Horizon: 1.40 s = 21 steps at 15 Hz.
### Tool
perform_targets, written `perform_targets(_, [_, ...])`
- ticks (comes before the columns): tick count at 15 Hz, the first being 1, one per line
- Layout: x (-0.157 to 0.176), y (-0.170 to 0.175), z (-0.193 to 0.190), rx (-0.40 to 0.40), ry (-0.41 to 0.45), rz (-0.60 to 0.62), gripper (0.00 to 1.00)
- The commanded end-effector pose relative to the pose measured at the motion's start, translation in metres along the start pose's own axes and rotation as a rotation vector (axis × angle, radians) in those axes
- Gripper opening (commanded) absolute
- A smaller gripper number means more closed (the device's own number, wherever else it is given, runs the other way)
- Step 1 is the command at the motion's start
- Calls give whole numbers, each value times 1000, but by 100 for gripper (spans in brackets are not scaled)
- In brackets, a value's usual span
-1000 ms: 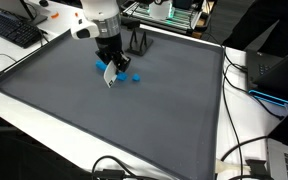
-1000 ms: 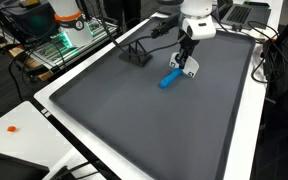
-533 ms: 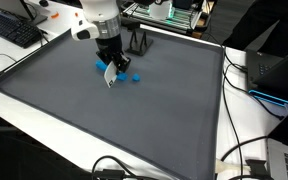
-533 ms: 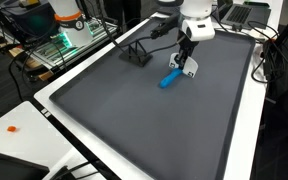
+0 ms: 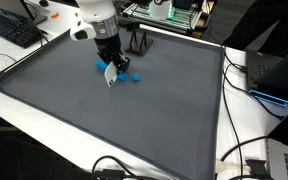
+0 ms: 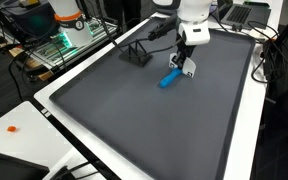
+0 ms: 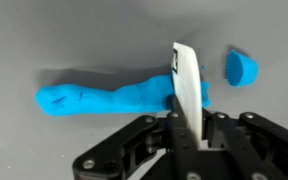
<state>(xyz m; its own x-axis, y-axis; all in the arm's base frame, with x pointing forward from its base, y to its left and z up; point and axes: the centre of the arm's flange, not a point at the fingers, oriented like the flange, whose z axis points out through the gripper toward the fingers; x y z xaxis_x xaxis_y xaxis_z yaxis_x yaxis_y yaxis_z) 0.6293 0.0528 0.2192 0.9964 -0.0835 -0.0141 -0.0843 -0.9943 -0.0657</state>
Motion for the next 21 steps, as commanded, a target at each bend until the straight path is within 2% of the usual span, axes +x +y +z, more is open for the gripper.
perform_targets(1, [-12, -2, 24, 51, -36, 64, 2])
perform_targets(4, [-13, -4, 20, 77, -41, 74, 2])
perform_targets(21, [-10, -3, -12, 57, -17, 59, 2])
